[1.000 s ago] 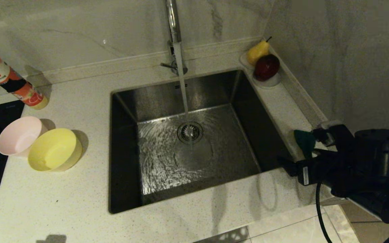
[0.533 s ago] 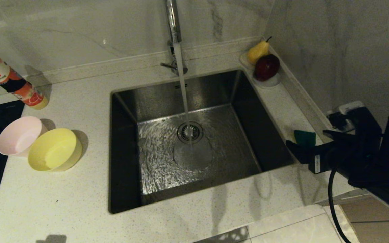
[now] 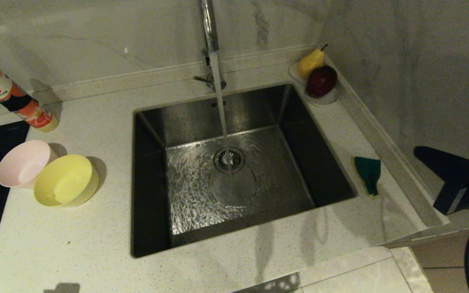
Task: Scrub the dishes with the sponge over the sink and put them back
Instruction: Turn off the faucet
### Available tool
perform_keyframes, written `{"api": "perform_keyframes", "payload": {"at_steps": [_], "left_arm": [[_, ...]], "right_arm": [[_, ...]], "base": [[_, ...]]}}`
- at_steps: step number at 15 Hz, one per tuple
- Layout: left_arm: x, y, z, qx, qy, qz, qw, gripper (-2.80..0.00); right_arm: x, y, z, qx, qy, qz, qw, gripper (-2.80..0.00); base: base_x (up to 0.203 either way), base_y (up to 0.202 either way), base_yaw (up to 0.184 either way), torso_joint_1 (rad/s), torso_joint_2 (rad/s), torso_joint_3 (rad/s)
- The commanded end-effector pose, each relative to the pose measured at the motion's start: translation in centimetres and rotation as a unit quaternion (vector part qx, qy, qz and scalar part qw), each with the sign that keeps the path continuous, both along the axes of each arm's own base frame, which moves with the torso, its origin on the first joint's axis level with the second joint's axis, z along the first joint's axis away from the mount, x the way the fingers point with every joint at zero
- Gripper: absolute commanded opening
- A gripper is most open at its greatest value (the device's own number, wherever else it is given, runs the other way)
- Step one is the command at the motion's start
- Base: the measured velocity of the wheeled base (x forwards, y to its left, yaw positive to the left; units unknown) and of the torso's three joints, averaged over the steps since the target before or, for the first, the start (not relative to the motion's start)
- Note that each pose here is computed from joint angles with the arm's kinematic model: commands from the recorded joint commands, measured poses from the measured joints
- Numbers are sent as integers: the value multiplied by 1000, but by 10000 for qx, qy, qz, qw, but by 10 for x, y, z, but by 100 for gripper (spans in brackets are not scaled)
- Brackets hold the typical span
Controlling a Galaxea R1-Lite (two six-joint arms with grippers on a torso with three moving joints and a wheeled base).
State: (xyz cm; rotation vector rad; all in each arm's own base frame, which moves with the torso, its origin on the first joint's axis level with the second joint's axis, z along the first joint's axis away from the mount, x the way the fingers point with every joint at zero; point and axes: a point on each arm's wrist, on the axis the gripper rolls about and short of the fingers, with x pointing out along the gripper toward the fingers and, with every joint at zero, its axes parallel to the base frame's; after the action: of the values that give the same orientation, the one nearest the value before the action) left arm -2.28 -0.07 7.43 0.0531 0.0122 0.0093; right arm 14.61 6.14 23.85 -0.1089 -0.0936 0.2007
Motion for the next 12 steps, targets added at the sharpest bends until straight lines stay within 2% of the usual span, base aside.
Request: {"api": "perform_keyframes", "payload": {"at_steps": [1, 5, 12], "left_arm": [[0, 0, 0, 2, 10, -2, 10000, -280], [0, 0, 0, 2, 11, -2, 10000, -280], [0, 0, 0, 2, 17, 5, 10000, -280]], "right_arm": [[-44, -21, 2, 176, -530, 280, 9980, -280], [-86, -37, -33, 86, -614, 1121, 9918, -280], [-140, -55, -96, 162, -751, 730, 9944, -280]], "base": [[0, 0, 0, 0, 0, 0], [0, 0, 0, 0, 0, 0], [0, 0, 0, 0, 0, 0]]}}
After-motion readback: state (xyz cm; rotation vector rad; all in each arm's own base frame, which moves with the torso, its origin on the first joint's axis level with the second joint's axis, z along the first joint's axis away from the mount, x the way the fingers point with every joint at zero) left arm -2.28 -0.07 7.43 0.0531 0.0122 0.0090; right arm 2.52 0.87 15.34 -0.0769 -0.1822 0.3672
